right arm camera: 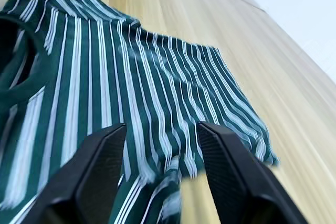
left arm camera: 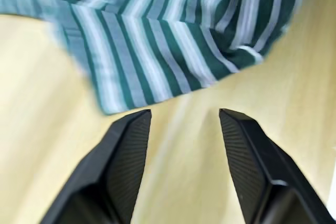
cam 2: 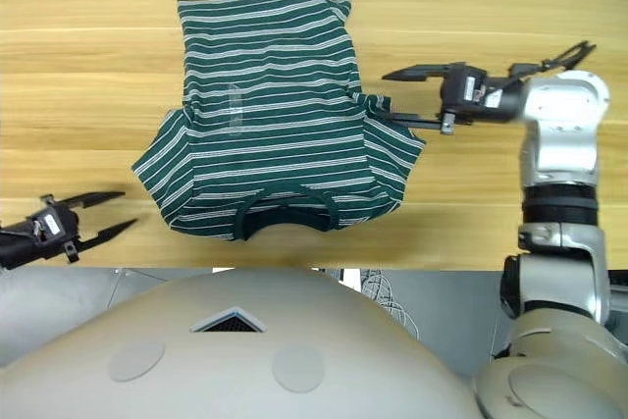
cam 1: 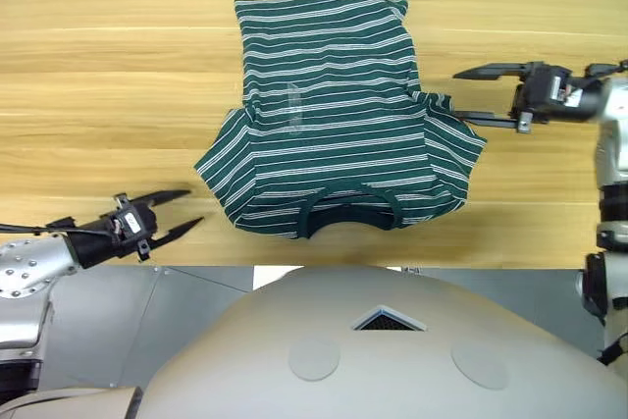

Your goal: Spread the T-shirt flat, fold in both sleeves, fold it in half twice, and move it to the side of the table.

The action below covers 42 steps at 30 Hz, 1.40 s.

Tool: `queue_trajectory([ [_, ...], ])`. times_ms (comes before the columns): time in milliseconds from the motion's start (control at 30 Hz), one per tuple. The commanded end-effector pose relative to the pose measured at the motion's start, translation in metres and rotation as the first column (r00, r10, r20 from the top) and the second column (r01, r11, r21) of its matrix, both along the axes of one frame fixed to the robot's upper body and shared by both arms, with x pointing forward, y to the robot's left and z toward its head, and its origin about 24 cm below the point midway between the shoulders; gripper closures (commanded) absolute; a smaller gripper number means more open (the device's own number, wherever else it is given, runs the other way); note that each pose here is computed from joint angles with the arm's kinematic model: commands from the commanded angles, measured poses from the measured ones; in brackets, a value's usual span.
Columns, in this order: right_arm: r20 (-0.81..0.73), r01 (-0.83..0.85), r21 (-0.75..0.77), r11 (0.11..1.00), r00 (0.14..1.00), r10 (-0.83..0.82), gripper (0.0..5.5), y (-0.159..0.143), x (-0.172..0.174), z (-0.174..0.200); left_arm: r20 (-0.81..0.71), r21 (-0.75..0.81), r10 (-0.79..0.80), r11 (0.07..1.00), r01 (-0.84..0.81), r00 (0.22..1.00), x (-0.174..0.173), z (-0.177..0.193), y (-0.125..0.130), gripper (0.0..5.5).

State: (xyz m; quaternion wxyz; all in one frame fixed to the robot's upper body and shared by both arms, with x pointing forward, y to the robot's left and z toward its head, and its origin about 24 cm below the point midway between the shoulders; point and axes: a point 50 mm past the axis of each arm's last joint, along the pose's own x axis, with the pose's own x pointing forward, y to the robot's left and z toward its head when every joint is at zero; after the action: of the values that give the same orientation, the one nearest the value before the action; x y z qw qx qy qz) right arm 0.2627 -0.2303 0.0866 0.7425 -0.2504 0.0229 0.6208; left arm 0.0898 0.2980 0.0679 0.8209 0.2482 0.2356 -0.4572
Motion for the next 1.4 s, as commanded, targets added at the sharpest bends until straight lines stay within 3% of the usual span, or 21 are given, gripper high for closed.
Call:
queue_trajectory([
  [33,-0.069,-0.066,-0.024,0.997,0.996,0.065,2.98,0.037,0.021,-0.017,0.074,-0.080,0.153,0.986,-0.147,0.986,0.004,0.006,0.017,3.23],
  [167,-0.168,-0.181,-0.050,0.982,0.971,0.170,2.98,0.057,0.020,-0.036,0.101,-0.282,0.459,0.864,-0.417,0.883,0.010,-0.009,0.012,3.23],
  [267,-0.167,-0.149,-0.015,0.989,0.975,0.145,2.98,0.073,0.030,-0.037,-0.098,-0.457,0.649,0.644,-0.613,0.754,0.004,-0.027,-0.006,3.23],
  [367,-0.198,-0.076,-0.035,0.996,0.978,0.067,2.98,0.085,0.036,-0.051,-0.288,-0.501,0.726,0.442,-0.744,0.625,-0.003,-0.038,-0.018,3.23],
  [400,-0.215,-0.079,-0.050,0.996,0.974,0.066,2.98,0.085,0.033,-0.057,-0.318,-0.493,0.733,0.413,-0.766,0.601,-0.004,-0.039,-0.021,3.23],
  [633,-0.361,-0.138,-0.202,0.970,0.931,0.057,2.98,0.065,0.010,-0.092,-0.323,-0.367,0.727,0.494,-0.788,0.606,-0.012,-0.046,-0.038,3.23],
  [933,-0.353,-0.141,-0.222,0.965,0.934,0.055,2.98,0.061,0.006,-0.096,-0.384,-0.317,0.689,0.527,-0.789,0.614,-0.011,-0.063,-0.056,3.23],
  [1400,-0.338,-0.150,-0.198,0.969,0.938,0.076,2.98,0.062,0.000,-0.096,-0.436,-0.377,0.669,0.472,-0.797,0.602,0.000,-0.071,-0.059,5.48],
])
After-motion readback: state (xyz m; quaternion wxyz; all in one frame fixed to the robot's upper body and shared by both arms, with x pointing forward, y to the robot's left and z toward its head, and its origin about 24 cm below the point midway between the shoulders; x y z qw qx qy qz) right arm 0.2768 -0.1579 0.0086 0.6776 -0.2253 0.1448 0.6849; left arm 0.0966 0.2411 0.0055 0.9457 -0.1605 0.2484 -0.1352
